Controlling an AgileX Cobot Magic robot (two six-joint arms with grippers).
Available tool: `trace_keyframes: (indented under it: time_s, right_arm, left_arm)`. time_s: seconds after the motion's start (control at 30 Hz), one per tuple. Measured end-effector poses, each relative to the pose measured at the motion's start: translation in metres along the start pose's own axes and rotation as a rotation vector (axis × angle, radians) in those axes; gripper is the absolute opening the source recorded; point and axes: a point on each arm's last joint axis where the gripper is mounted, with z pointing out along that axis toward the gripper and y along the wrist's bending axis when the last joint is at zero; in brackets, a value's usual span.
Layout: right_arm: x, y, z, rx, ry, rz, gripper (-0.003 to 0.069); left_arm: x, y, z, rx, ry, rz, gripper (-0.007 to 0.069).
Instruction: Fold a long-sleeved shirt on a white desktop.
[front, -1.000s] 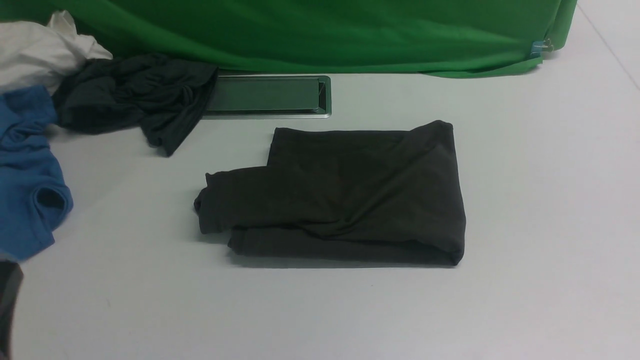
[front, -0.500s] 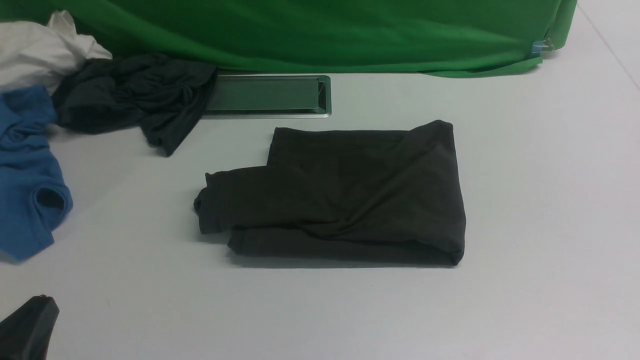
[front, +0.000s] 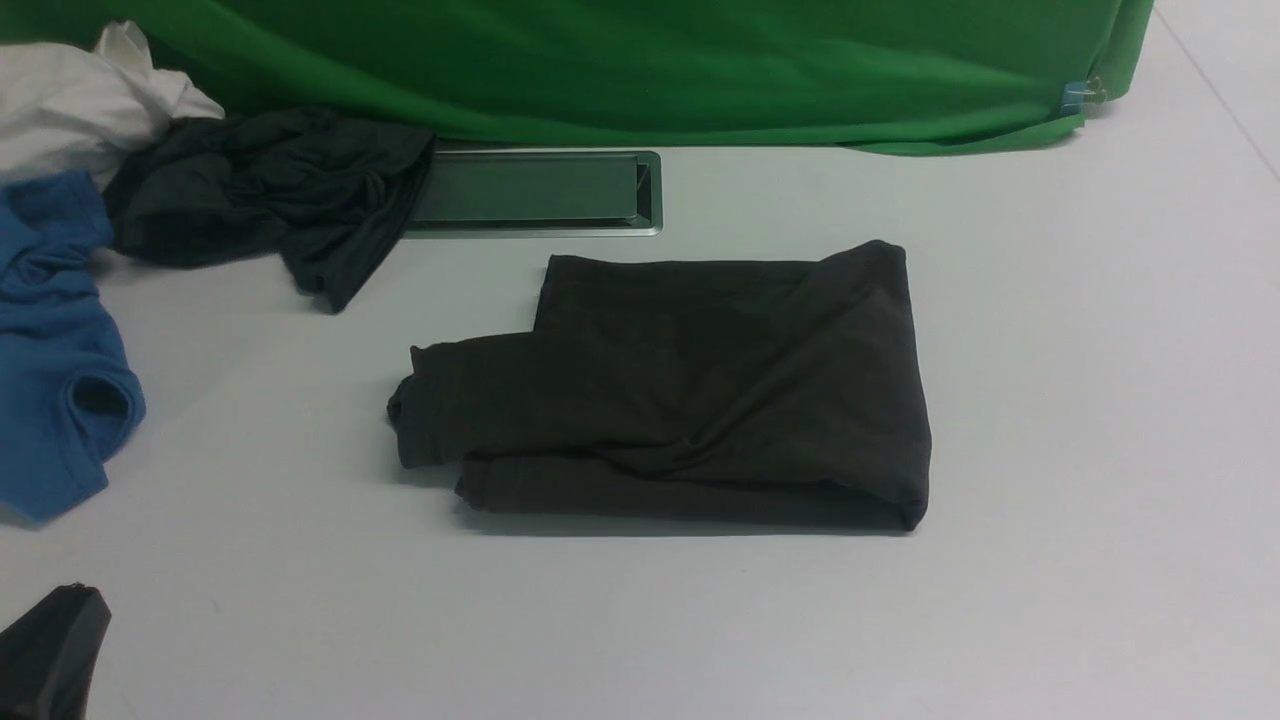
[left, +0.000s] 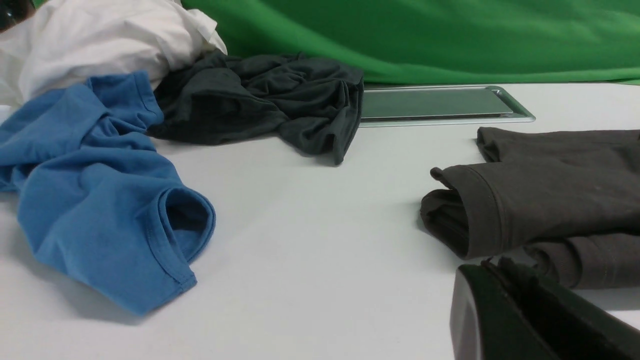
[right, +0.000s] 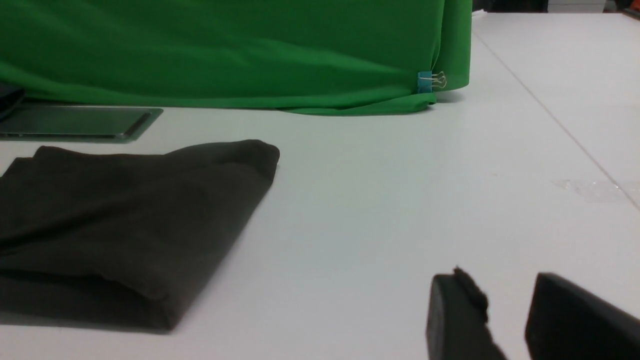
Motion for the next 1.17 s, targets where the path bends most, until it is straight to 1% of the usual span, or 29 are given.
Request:
trace_keyframes:
  time_s: [0.47, 1.17]
  right_arm:
    - [0.0, 0.0, 0.0, 0.0, 0.0, 0.0, 0.0239]
    - [-0.0001, 0.0, 0.0, 0.0, -0.001, 0.0, 0.0239]
  left_arm:
    - [-0.0001, 0.0001, 0.0, -0.001, -0.001, 0.0, 0.0017]
    - [-0.0001, 0.0001, 0.0, -0.001, -0.001, 0.0, 0.0017]
